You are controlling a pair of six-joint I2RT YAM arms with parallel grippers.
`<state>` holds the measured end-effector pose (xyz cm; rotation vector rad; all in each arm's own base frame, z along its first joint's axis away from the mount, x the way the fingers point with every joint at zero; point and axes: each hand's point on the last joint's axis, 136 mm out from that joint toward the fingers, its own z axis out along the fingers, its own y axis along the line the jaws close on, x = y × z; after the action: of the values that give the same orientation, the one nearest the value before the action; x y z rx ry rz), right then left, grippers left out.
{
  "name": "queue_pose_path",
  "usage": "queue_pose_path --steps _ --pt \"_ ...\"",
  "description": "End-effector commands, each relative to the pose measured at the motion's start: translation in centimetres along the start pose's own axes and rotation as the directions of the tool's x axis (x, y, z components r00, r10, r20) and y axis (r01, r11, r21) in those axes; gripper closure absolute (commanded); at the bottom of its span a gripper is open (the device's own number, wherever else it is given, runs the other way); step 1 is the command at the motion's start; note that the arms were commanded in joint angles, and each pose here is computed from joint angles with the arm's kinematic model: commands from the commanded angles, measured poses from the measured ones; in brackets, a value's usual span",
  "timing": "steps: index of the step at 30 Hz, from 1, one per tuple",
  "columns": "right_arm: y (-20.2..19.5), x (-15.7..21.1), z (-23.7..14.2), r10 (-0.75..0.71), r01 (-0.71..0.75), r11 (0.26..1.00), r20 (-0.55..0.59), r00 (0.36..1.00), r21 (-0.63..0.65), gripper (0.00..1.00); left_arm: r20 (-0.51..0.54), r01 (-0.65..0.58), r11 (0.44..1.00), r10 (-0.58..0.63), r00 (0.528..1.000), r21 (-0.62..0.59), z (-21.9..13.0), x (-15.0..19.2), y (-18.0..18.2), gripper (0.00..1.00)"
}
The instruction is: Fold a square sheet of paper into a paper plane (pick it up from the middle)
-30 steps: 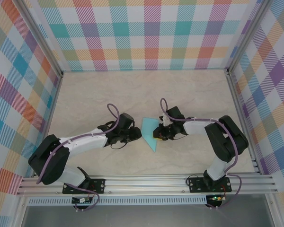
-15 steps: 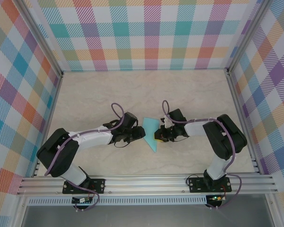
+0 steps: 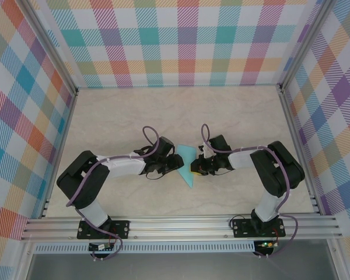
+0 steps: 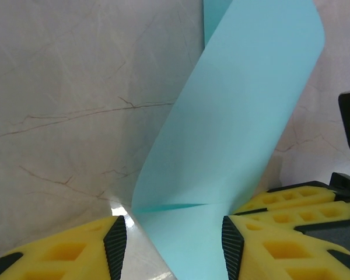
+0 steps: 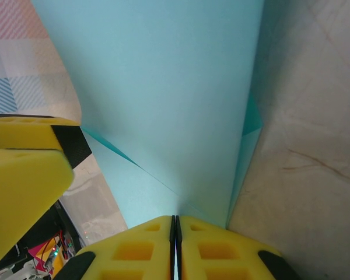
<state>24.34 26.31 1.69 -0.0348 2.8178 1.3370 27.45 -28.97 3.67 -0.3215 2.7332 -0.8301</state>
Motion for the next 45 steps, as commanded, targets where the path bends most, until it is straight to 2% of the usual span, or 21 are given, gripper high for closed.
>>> queue_pose_path --steps 1,7,20,27,30,35,38,41,45 --pt "-2.8 1.2 0.3 0.051 -0.05 0.996 -0.016 0.999 0.074 0.88 0.011 0.028 0.999 -0.028 1.0 0.037 0.3 -1.0 -0.9 0.51" --pt "-3.1 1.2 0.3 0.06 -0.058 0.996 -0.018 0.998 0.069 0.88 -0.001 0.039 0.998 -0.039 0.999 0.043 1.0 -1.0 -0.9 0.52" --pt "-3.3 1.0 0.1 0.064 -0.063 0.997 -0.02 0.998 0.048 0.88 -0.062 0.044 0.979 -0.033 0.998 0.197 1.6 -1.7 -3.3 0.59" --pt "-3.2 0.8 0.0 0.062 -0.061 0.997 -0.019 0.998 0.042 0.88 -0.049 0.035 0.97 -0.024 0.999 0.239 0.5 -2.0 -4.5 0.67" --pt "-3.2 0.7 -0.1 0.063 -0.062 0.997 -0.019 0.998 0.038 0.88 -0.05 0.021 0.965 -0.008 0.999 0.261 0.0 -2.0 -5.1 0.67" --pt "-3.1 0.6 -0.2 0.061 -0.061 0.998 -0.014 0.998 0.035 0.87 -0.051 0.029 0.981 -0.019 0.998 0.191 0.5 -1.9 -3.8 0.7" --pt "-3.0 0.4 -0.2 0.059 -0.059 0.998 -0.013 0.998 0.034 0.86 -0.043 0.036 0.985 -0.029 0.999 0.171 0.6 -2.0 -3.3 0.74" --pt "-2.5 0.2 -0.3 0.05 -0.049 0.999 -0.014 0.999 0.022 0.86 -0.045 0.044 0.989 -0.038 0.998 0.144 0.8 -2.1 -3.0 0.91" --pt "-1.5 -0.1 -1.1 0.008 -0.008 1.0 0.008 1.0 0.017 0.83 -0.052 0.064 0.988 -0.057 0.997 0.141 0.9 -2.0 -2.9 0.97"
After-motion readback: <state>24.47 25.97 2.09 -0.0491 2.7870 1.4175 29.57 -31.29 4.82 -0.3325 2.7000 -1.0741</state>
